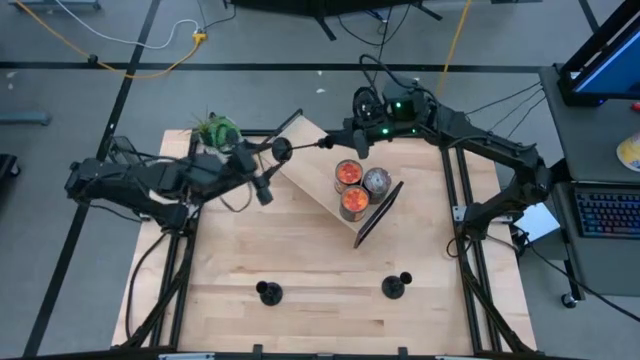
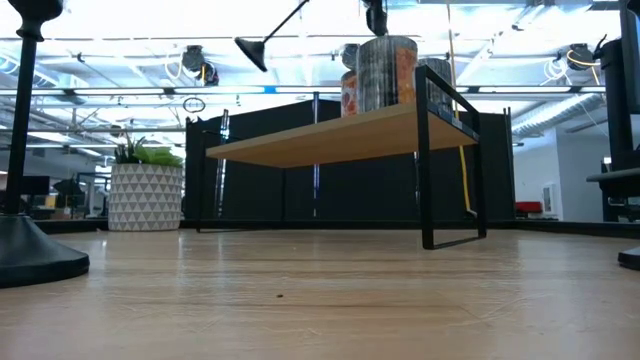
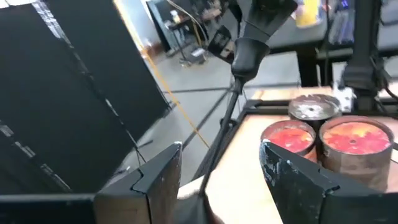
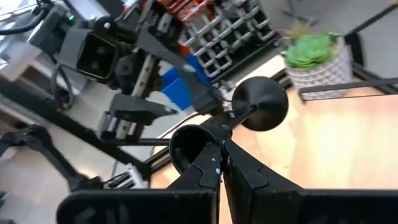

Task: Pick & Place candle stick holders
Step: Put the top black candle holder on the shelf

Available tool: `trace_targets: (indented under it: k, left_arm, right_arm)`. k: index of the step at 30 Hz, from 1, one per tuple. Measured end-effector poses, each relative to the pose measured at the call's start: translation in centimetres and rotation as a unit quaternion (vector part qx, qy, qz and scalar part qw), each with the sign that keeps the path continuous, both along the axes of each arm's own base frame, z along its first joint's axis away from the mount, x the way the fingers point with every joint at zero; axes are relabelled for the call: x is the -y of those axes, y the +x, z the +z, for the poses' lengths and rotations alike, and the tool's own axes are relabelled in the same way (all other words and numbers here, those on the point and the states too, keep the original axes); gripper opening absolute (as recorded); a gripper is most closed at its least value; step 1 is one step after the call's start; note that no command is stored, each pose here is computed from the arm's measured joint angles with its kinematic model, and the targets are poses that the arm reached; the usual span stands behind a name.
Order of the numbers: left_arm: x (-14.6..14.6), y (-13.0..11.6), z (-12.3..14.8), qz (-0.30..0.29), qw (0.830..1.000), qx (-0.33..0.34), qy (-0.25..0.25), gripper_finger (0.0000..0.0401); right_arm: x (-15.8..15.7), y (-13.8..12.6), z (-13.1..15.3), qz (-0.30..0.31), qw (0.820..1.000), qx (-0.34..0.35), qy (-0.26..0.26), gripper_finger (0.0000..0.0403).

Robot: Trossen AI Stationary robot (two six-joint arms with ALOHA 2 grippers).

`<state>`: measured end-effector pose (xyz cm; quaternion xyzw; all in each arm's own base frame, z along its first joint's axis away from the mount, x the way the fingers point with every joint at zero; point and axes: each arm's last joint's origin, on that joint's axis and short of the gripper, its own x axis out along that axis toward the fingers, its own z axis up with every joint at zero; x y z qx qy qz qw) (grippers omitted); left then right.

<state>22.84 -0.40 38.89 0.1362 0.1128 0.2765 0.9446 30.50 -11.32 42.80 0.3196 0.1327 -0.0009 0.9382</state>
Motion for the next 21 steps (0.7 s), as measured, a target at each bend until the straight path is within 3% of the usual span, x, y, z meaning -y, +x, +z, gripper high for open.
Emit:
trace_targets:
  k: [13,21]
  left_arm:
    - [-1.4,6.5,0.8,-0.019,0.992,-0.121,-0.003,0.0225]
    - [-2.5,8.2,0.4,-0.028,0.988,-0.150,-0.017,0.0225]
  right_arm:
    - [-1.6,0.6,0.1,0.028,1.000,0.007,0.000,0.0000]
    - [-2.2,0.7,-0.1,0.035,0.999,-0.004,0.007,0.0000]
